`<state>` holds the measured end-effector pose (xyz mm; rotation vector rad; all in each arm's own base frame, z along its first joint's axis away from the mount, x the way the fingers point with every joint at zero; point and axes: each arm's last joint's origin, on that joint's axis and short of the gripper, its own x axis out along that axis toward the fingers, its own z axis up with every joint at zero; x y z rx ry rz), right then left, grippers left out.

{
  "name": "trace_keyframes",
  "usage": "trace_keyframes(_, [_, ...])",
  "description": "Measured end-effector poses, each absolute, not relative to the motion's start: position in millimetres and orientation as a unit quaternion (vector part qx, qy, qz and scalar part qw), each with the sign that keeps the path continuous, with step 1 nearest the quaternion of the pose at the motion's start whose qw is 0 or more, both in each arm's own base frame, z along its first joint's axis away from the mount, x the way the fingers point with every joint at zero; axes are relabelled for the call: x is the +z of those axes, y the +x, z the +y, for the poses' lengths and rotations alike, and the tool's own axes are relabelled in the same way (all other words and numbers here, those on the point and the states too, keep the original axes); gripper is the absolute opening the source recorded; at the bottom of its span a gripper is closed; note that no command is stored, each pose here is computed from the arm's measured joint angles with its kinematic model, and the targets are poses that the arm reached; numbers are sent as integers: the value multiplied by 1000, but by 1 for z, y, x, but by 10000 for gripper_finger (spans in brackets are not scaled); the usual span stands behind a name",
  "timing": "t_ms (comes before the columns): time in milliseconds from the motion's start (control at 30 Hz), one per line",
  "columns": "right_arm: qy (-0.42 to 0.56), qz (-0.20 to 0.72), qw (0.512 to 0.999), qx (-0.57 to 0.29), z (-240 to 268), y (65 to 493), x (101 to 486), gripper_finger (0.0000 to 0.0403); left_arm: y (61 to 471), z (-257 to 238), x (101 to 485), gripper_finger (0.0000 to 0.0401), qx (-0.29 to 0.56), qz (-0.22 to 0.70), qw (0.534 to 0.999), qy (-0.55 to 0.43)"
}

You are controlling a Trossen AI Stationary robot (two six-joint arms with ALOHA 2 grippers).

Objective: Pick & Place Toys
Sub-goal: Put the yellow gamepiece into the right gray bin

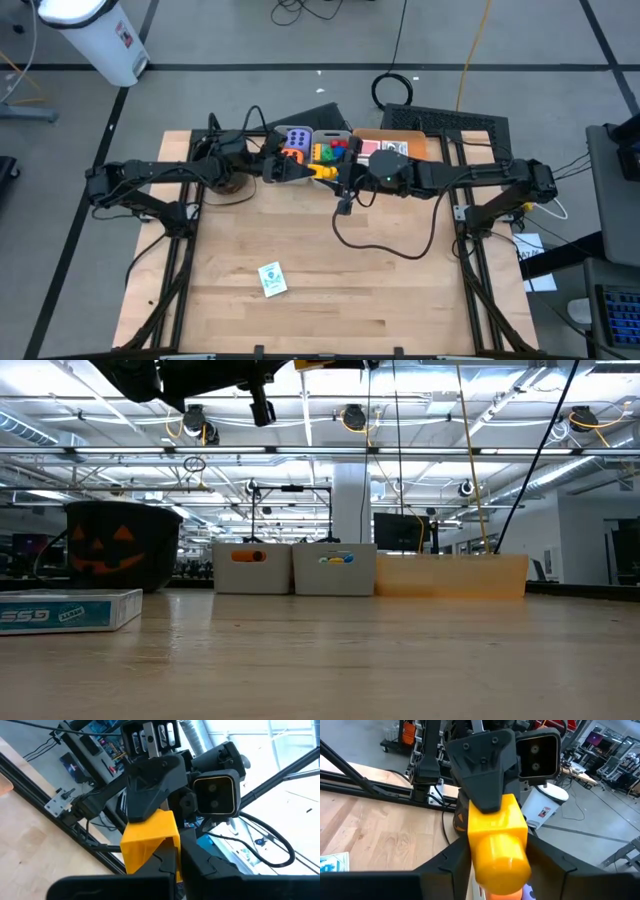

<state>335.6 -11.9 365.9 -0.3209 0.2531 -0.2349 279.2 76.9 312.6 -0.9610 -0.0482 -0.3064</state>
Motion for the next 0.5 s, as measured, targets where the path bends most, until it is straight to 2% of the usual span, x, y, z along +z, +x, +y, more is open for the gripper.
trace_keyframes(267, [-159, 123, 973, -116, -11, 336, 366, 146, 279, 77, 312, 6, -148, -21, 875, -461])
trace_keyframes(500, [-158, 122, 973, -117, -11, 336, 366, 127, 279, 78, 313, 25, -137, -28, 875, -464])
